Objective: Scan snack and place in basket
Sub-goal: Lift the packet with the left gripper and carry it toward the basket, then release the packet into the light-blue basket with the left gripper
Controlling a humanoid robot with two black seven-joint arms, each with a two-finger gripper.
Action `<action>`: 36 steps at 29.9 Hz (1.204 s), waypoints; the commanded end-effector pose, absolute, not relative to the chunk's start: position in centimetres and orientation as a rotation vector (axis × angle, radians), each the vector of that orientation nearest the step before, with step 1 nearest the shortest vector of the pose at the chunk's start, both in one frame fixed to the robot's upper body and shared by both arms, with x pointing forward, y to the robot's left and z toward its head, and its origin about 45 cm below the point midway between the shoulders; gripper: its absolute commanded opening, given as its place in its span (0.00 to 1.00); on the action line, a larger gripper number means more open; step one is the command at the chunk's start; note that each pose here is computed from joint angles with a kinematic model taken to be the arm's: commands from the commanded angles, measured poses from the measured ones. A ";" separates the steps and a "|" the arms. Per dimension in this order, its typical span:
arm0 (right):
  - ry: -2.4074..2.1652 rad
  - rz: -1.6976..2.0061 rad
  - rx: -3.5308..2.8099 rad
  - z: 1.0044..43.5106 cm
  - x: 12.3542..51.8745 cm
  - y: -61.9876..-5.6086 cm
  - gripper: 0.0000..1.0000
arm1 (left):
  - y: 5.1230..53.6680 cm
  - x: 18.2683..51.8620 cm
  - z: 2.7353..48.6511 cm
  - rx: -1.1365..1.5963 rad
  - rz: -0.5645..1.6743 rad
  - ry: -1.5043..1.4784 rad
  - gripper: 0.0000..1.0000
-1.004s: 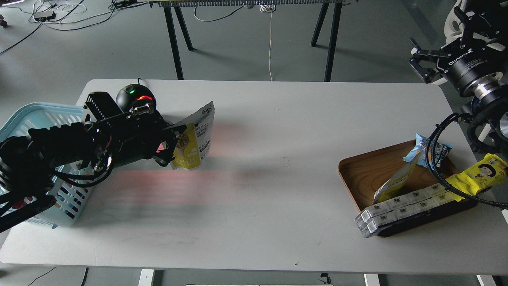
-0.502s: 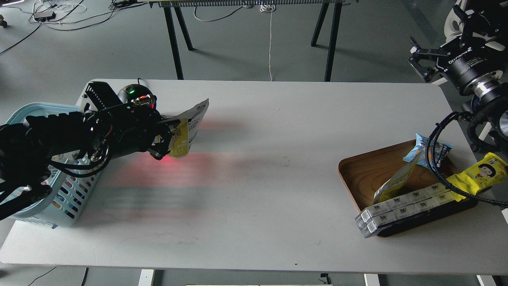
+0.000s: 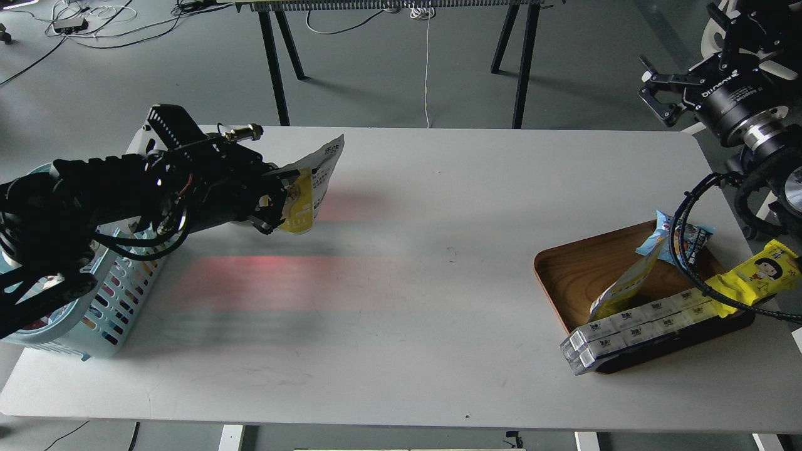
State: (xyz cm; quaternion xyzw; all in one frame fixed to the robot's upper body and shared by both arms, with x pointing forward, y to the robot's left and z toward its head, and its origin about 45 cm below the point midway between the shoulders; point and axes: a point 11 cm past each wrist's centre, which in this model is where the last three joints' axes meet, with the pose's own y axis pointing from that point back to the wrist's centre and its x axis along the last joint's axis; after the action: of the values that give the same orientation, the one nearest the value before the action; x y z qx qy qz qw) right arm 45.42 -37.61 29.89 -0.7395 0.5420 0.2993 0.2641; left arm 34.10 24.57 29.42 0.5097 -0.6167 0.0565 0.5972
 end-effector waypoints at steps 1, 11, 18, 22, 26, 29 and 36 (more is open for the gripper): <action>1.465 0.810 -2.000 29.9 45.4 -37.6 0.96 | 24.4 33.9 29.2 1.120 0.193 -1.426 0.00; 1.471 0.817 -2.009 29.6 45.4 -37.4 0.96 | 25.0 32.7 27.4 1.031 0.324 -1.410 0.00; 1.465 0.807 -2.017 30.2 45.7 -37.1 0.96 | 25.4 32.4 26.8 0.999 0.372 -1.388 0.00; 1.472 0.801 -2.020 30.4 45.8 -37.2 0.96 | 25.8 32.3 26.6 1.008 0.368 -1.382 0.00; 1.473 0.798 -2.020 30.5 45.8 -37.2 0.96 | 27.6 32.5 27.9 1.045 0.378 -1.397 0.00; 1.472 0.797 -2.021 30.5 45.8 -37.2 0.96 | 28.6 32.9 29.7 1.044 0.392 -1.433 0.00; 1.468 0.780 -2.025 31.2 46.0 -37.3 0.96 | 34.2 33.1 35.7 1.131 0.467 -1.439 0.00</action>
State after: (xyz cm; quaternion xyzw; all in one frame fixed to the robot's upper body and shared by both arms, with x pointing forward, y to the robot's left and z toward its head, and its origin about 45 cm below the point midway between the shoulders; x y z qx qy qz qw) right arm 45.98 -37.26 31.07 -0.7463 0.5418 0.2888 0.2571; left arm 33.30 31.82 33.06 0.4735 -0.6228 0.1874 0.5939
